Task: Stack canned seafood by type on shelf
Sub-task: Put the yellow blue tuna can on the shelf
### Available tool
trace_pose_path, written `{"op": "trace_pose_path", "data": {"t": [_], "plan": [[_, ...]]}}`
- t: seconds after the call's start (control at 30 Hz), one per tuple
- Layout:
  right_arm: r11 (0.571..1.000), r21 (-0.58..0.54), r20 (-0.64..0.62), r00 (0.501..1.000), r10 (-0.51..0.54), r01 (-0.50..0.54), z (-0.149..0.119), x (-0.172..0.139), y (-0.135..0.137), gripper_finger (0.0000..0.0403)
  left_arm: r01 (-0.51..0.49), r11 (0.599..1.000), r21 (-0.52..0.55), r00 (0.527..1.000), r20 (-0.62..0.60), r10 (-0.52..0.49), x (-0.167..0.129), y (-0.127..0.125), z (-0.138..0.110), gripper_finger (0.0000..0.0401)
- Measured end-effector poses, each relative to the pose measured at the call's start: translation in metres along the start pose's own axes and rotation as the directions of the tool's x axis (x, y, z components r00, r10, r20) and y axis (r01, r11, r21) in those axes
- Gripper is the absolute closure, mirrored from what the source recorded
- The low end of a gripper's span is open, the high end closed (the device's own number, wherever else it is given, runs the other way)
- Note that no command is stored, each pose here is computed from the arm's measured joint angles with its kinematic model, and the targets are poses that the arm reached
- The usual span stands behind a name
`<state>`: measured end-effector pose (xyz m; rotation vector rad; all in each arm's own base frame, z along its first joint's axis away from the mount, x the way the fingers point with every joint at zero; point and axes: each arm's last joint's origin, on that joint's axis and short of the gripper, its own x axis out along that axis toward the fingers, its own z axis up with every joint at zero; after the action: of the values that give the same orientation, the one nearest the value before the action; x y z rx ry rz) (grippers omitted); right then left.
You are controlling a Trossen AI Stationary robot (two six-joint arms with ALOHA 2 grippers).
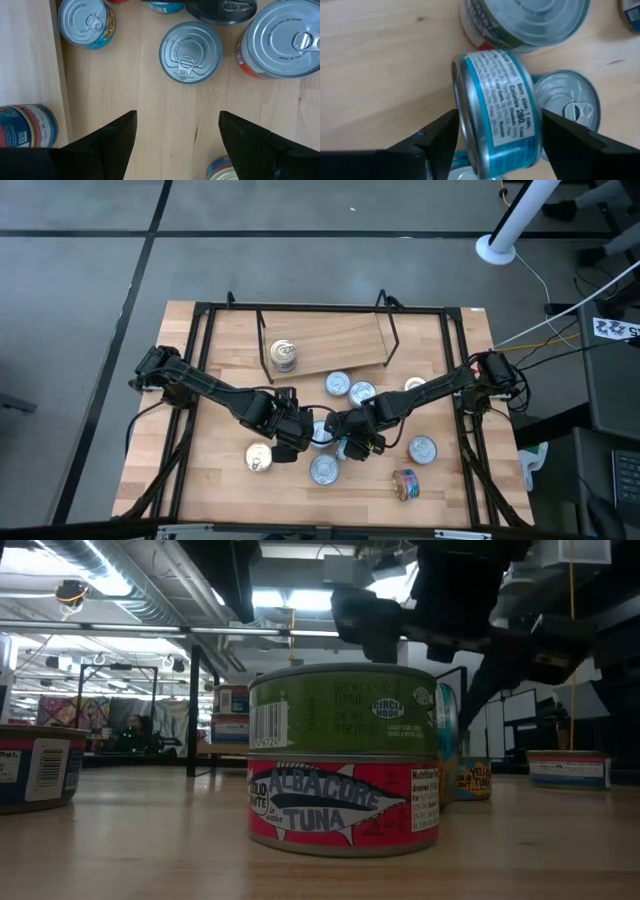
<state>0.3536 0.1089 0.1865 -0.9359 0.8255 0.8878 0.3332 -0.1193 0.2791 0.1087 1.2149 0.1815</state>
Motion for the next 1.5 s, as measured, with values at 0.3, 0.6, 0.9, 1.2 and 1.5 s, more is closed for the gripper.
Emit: {"op": "trace_pose_path", "data": {"t": [0.3, 0.6, 0.9, 1.2, 1.5], "plan": [[1.0, 0.004, -0.016, 1.0, -0.011, 0.011, 0.0, -0.001, 0.0, 0.0261, -0.001, 1.0, -0.009, 1.0, -0.001, 0.001, 0.0, 0.0, 0.0, 0.0125], [0.994, 0.102, -0.034, 0.998, -0.043, 0.047, 0.001, -0.016, 0.0, 0.0264, 0.025, 0.999, -0.034, 0.998, 0.052, -0.023, -0.024, 0.01, -0.004, 0.0125], [0.972, 0.108, -0.036, 0.978, -0.205, 0.208, 0.008, -0.054, -0.006, 0.0269, 0.067, 0.995, -0.069, 0.987, 0.154, -0.056, -0.07, 0.032, -0.018, 0.0125], [0.827, 0.047, -0.27, 0.805, -0.529, 0.56, -0.014, -0.07, -0.039, 0.0251, 0.08, 0.989, -0.12, 0.956, 0.292, -0.042, -0.111, 0.054, -0.034, 0.0125], [0.718, 0.133, -0.366, 0.707, -0.605, 0.684, -0.081, -0.074, -0.082, 0.0268, 0.089, 0.982, -0.167, 0.943, 0.331, -0.029, -0.123, 0.061, -0.04, 0.0125]]}}
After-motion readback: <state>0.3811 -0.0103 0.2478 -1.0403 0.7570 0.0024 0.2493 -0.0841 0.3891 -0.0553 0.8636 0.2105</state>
